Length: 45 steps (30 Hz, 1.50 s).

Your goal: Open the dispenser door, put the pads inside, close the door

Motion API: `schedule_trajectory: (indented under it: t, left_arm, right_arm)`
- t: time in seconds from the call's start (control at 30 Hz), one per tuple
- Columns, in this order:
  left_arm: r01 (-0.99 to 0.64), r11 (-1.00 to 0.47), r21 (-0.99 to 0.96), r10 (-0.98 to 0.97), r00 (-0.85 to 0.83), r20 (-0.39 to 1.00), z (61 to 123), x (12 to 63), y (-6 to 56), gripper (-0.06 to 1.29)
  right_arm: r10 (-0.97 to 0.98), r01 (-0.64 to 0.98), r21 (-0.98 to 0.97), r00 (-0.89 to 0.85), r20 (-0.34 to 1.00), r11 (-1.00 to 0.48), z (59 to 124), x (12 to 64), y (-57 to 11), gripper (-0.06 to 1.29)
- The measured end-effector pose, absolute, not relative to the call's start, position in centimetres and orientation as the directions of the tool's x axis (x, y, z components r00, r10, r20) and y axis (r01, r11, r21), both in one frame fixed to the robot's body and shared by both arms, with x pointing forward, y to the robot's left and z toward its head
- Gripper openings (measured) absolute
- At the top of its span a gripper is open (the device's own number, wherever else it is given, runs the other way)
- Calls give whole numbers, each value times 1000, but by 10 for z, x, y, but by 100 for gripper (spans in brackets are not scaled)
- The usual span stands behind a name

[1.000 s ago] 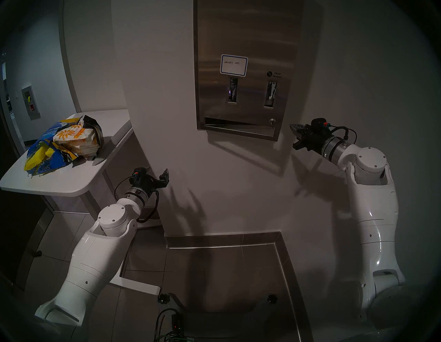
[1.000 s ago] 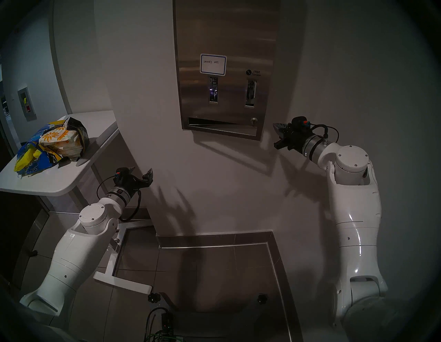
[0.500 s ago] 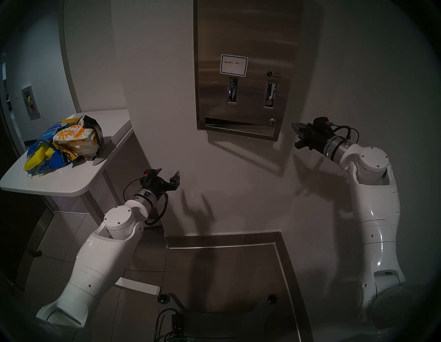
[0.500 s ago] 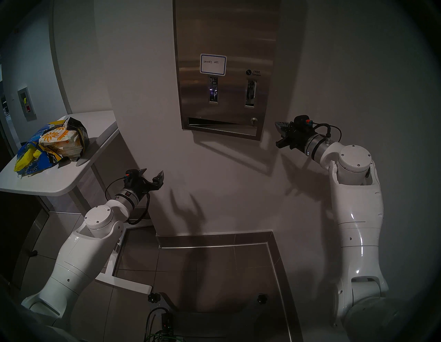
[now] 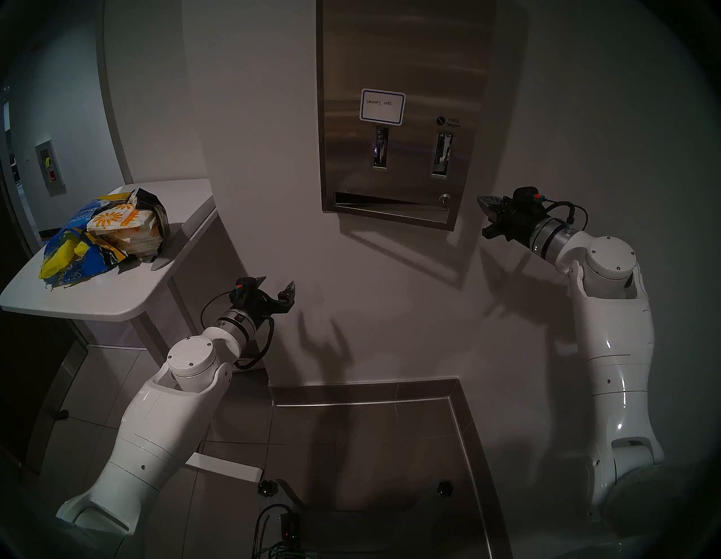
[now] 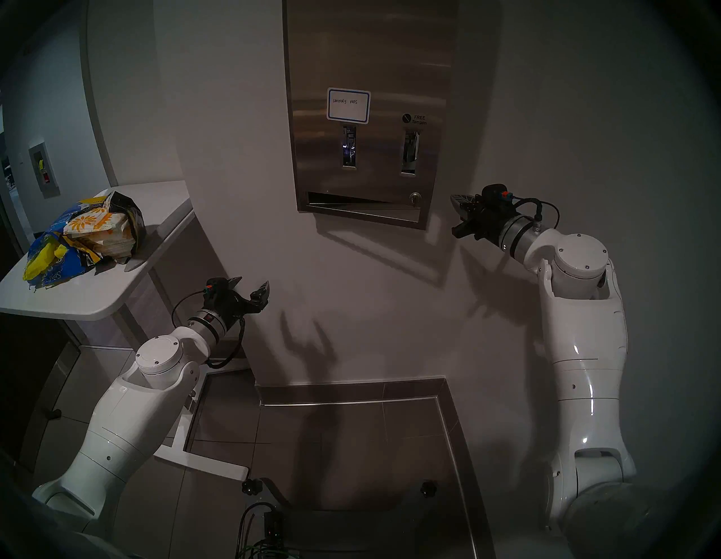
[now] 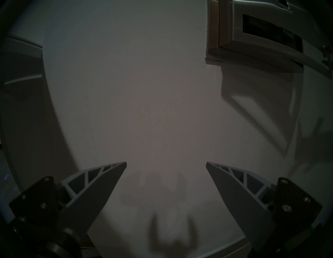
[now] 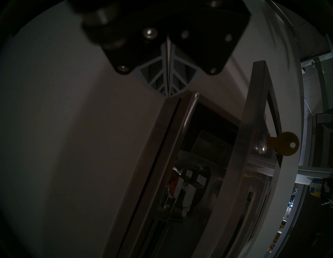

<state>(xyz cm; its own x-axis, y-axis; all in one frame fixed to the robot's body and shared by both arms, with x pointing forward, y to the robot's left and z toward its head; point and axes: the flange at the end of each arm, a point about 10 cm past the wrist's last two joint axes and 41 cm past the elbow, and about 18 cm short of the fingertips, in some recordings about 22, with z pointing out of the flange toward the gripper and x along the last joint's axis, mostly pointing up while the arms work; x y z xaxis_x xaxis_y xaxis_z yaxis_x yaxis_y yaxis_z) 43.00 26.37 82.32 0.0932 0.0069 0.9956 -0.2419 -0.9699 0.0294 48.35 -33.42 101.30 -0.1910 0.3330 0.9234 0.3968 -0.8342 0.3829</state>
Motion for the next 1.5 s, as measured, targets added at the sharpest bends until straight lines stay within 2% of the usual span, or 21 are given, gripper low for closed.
schedule_trajectory:
  t: [0.57, 1.5]
  left_arm:
    - [-245, -969, 29, 5, 96, 995, 823, 430, 264, 121]
    - [-246, -969, 29, 5, 97, 995, 824, 430, 265, 121]
  right_arm:
    - [333, 473, 403, -227, 915, -784, 1023, 488, -316, -4]
    - [288, 555, 380, -249, 925, -740, 1071, 459, -315, -4]
